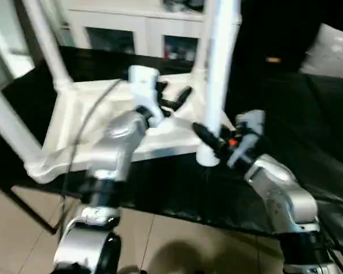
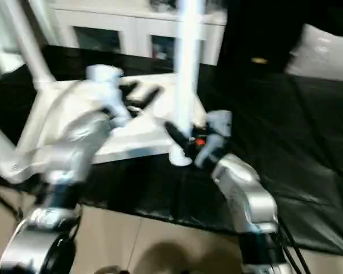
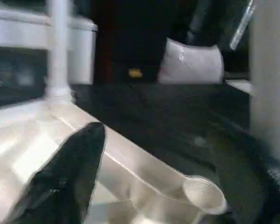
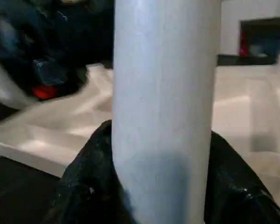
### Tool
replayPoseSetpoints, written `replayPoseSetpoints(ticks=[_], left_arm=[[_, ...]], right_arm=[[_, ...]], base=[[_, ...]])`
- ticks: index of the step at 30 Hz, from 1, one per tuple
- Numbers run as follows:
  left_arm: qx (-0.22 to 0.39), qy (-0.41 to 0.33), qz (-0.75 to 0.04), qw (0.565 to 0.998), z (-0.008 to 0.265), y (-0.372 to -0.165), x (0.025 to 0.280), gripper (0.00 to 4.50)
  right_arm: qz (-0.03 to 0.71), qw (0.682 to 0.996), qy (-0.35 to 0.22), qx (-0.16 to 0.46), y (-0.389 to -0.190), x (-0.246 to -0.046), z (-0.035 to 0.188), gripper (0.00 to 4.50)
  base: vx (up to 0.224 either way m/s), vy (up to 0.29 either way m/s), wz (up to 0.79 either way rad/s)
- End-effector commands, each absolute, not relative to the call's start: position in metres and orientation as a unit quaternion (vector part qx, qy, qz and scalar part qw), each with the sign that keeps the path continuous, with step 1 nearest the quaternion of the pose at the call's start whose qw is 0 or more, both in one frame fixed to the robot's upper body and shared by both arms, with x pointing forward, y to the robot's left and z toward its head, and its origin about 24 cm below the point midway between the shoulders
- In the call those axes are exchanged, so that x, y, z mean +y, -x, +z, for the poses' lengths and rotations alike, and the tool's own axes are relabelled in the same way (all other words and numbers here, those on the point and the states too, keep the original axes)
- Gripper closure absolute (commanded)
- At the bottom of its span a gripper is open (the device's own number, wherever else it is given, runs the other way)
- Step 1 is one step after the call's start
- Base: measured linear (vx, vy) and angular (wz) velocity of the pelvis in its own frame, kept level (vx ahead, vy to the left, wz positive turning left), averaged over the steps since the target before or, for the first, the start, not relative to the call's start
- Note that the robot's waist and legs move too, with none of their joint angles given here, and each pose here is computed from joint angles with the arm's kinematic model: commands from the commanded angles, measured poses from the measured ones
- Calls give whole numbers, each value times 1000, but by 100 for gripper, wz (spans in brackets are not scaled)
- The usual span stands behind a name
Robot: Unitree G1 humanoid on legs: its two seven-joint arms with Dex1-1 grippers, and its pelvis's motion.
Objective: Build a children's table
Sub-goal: Insert table leg to table base
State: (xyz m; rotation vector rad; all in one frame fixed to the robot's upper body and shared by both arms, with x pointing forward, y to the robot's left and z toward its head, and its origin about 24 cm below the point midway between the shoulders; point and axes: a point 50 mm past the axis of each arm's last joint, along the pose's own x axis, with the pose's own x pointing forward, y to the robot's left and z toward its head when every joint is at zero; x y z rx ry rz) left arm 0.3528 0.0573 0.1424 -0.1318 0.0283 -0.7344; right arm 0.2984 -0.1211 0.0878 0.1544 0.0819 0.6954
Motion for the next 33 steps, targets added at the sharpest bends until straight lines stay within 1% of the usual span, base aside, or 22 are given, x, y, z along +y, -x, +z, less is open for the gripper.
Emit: replayPoseSetpoints(ticks=[1,2,4,7,11,14,15,16,17,18,19,21,22,23,24,25,26,27,28,29,31,33], left_arm=[[0,61,-422,904,153,-344,39,18],[0,61,-422,904,153,-344,39,18],[-15,58,-478,876,158,-332,24,9],[-36,61,-509,858,162,-321,16,0],[-47,57,-516,854,163,-316,15,0],[-53,29,-508,859,159,-315,16,0],[-53,23,-488,871,157,-318,19,0],[-51,17,-445,894,155,-326,33,0],[-50,15,-435,899,154,-328,37,0],[-48,13,-413,909,152,-331,46,0],[-48,13,-413,909,152,-331,46,0],[-40,20,-344,938,143,-335,77,0],[-38,22,-329,943,141,-335,84,0],[-38,22,-329,943,141,-335,84,0],[-38,16,-308,951,138,-335,92,0],[-38,16,-308,951,138,-335,92,0],[-20,-10,-278,960,124,-331,106,0],[-20,-10,-278,960,124,-331,106,0],[21,-45,-224,973,94,-318,130,0],[21,-45,-224,973,94,-318,130,0],[30,-50,-204,977,84,-308,138,0],[21,-24,-169,985,83,-300,142,0]], right_arm=[[342,938,-51,34,-301,-118,91,263],[342,938,-51,34,-301,-118,91,263],[334,941,-45,33,-305,-118,91,263],[322,945,-43,33,-310,-118,91,263],[314,948,-36,33,-314,-119,92,263],[304,952,-30,31,-318,-119,93,263],[300,953,-34,33,-320,-120,93,263],[283,957,-39,42,-322,-125,92,263],[279,958,-41,44,-322,-126,92,263],[269,961,-45,47,-323,-128,92,263],[269,961,-45,47,-323,-128,92,263],[237,969,-50,46,-322,-138,93,263],[231,971,-51,45,-322,-140,93,263],[231,971,-51,45,-322,-140,93,263],[221,973,-49,44,-321,-142,93,263],[221,973,-49,44,-321,-142,93,263],[195,978,-59,48,-318,-146,92,263],[195,978,-59,48,-318,-146,92,263],[161,982,-68,71,-309,-151,88,263],[161,982,-68,71,-309,-151,88,263],[145,985,-49,80,-303,-154,86,263],[121,989,-29,78,-298,-157,82,263]], base=[[52,12,0],[59,-4,0],[57,-17,1],[0,0,0],[0,0,0],[-34,-10,-1],[0,0,0],[0,0,0],[0,0,0],[0,0,0],[0,0,0],[0,0,0],[0,0,0],[0,0,0],[0,0,0],[0,0,0],[0,0,0],[0,0,0],[0,0,0],[0,0,0],[0,0,0],[0,0,0]])
